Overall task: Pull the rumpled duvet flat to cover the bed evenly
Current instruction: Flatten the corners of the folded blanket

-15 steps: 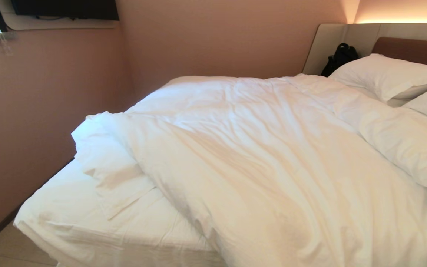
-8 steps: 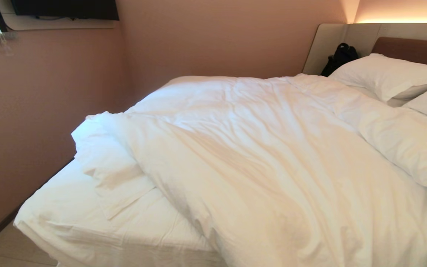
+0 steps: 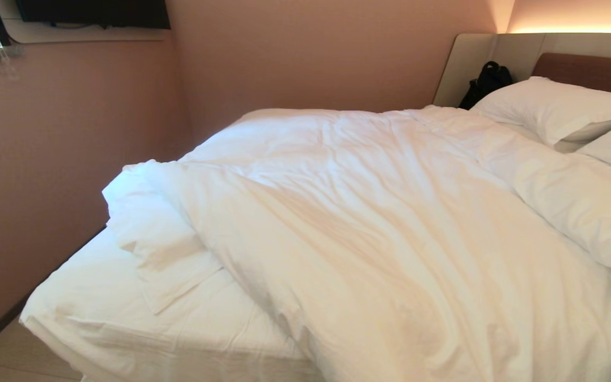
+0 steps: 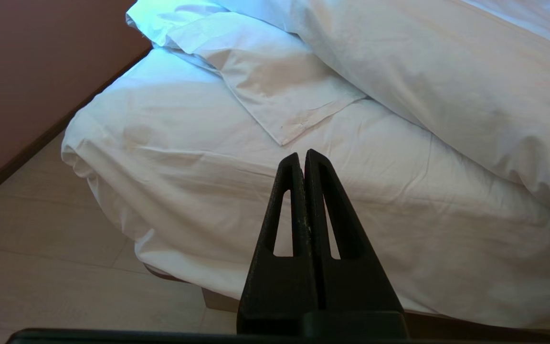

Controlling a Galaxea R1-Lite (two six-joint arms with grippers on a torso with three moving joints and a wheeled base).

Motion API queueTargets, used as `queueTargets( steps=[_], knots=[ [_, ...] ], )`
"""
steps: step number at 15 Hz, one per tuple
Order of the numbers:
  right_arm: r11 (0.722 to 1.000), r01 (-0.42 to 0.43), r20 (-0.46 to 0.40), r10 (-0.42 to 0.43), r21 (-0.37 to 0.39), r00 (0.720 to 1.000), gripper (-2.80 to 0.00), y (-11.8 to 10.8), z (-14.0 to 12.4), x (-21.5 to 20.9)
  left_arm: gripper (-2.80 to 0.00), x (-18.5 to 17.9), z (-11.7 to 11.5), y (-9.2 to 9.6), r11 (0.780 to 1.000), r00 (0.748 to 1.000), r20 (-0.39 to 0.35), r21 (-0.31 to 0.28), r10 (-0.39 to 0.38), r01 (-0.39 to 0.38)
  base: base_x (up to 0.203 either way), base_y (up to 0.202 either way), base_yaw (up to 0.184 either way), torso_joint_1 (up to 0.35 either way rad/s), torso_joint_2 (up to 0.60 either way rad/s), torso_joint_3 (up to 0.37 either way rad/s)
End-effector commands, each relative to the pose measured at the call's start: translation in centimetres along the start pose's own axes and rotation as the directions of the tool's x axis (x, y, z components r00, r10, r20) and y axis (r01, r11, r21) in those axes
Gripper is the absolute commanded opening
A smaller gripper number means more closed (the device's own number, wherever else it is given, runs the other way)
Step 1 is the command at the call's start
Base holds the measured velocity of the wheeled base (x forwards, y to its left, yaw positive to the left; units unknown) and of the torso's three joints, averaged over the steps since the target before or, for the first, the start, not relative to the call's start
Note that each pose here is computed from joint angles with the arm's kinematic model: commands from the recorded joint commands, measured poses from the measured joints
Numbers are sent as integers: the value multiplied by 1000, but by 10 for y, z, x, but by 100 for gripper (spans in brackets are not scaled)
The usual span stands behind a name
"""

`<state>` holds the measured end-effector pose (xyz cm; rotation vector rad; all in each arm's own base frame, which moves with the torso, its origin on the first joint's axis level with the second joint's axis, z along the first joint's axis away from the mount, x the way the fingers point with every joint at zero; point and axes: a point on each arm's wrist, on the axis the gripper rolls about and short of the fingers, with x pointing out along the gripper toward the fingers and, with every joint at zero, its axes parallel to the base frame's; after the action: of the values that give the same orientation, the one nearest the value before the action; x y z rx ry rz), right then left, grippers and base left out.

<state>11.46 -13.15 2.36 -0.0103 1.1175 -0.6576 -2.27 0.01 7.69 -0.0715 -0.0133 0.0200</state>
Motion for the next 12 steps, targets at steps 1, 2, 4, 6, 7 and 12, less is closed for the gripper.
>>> queueTargets(
  steps=[1,2,4,6,7,12],
  knots=[
    [998,56,109,-58,21,992,0,-2,9,18,-280,0,0,0,1000,1000,0,-1,1,-1,0,0,0,0,0,0],
    [997,67,127,-70,26,990,0,-1,9,25,-280,0,0,0,1000,1000,0,-1,1,-1,0,0,0,0,0,0],
    [995,95,181,-101,43,978,0,-1,11,34,-280,0,0,0,1000,1000,0,-1,0,0,0,0,0,0,0,0],
    [993,103,202,-113,59,973,0,-1,12,34,-280,0,0,0,1000,1000,0,-1,1,-1,0,0,0,0,0,0],
    [992,104,207,-116,67,971,0,-2,13,33,-280,0,0,0,1000,1000,0,-1,0,0,0,0,0,0,0,0],
    [989,115,265,-136,95,955,0,-6,18,21,-280,0,0,0,1000,1000,0,-1,1,-1,0,0,0,0,0,0]
  ],
)
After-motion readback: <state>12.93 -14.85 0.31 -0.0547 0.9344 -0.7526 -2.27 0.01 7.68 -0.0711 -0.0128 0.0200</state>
